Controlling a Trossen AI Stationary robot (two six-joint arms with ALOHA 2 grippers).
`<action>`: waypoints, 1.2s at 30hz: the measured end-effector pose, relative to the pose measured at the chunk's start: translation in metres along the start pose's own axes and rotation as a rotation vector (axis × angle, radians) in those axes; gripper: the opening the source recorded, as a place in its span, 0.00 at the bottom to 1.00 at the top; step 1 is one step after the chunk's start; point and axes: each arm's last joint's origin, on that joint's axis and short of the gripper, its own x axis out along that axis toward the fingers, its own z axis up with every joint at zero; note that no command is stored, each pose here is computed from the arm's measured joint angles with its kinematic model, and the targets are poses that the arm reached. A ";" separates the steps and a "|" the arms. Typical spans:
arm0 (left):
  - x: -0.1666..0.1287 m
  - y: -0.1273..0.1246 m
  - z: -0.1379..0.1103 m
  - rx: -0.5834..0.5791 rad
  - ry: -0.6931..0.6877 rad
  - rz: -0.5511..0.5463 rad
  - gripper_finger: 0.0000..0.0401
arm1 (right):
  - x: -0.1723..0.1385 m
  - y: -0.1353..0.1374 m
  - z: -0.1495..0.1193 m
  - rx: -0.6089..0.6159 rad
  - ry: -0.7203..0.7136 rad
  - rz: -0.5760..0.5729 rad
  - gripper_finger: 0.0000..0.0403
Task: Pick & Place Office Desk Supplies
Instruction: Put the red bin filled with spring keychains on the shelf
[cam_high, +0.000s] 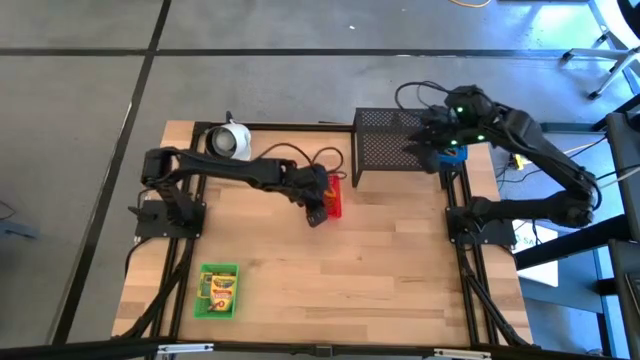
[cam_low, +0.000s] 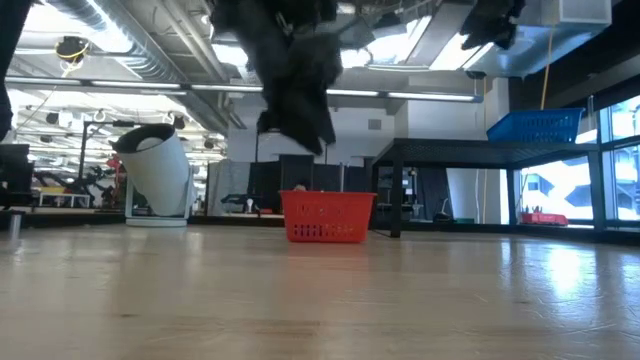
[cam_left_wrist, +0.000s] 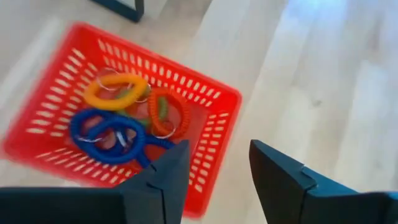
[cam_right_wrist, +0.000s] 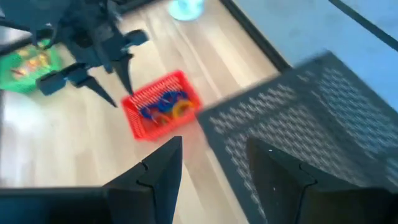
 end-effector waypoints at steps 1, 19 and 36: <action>-0.008 0.000 0.001 -0.002 -0.007 -0.001 0.40 | 0.007 0.002 0.001 -0.001 -0.012 0.024 0.45; -0.156 0.017 -0.031 -0.011 -0.067 0.064 0.32 | 0.173 0.077 -0.029 -0.214 -0.042 0.394 0.45; -0.205 0.024 -0.047 0.035 -0.206 0.080 0.31 | 0.273 0.116 -0.078 -0.366 0.125 0.311 0.45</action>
